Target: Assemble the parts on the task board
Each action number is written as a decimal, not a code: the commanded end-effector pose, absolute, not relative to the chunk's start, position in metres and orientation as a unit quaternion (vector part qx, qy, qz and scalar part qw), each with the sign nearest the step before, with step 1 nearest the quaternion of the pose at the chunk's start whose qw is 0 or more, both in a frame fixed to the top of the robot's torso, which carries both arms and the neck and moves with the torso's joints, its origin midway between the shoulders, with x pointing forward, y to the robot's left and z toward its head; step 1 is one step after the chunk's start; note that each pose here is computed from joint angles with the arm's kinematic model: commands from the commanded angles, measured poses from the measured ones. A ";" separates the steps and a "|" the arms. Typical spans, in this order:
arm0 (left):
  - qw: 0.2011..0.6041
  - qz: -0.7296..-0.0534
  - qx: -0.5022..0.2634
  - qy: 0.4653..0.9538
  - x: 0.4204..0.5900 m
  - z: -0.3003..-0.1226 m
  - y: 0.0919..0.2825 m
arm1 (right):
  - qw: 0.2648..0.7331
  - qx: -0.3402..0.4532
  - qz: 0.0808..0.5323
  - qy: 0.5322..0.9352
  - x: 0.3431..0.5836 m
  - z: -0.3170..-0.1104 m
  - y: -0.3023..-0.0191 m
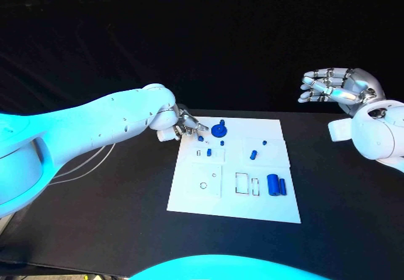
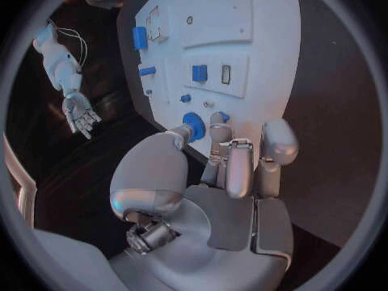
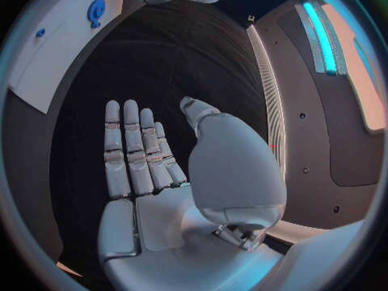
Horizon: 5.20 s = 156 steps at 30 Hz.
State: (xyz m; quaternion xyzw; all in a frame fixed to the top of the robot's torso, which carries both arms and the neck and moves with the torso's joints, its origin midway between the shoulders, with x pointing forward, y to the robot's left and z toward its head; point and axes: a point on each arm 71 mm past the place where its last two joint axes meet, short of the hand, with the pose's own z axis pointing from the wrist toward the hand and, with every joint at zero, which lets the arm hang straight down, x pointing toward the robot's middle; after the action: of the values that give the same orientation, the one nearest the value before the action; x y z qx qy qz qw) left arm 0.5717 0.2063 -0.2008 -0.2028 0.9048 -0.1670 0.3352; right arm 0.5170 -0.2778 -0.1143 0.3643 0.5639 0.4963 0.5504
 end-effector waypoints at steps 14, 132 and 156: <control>0.327 -0.162 -0.201 0.909 0.574 -0.205 0.204 | 0.548 0.363 0.498 0.565 0.517 -0.114 -0.277; 0.332 -0.153 -0.213 0.906 0.579 -0.221 0.198 | 0.540 0.358 0.504 0.572 0.520 -0.116 -0.273; 0.408 -0.214 -0.176 0.870 0.572 -0.191 0.220 | 0.551 0.354 0.494 0.572 0.521 -0.118 -0.283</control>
State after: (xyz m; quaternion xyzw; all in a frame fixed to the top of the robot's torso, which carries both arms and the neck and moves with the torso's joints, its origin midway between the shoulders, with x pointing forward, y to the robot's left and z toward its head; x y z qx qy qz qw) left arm 0.5719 0.2230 -0.1950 -0.1902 0.8753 -0.2063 0.3939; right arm 0.5207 -0.2823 -0.1178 0.3571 0.5716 0.4945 0.5488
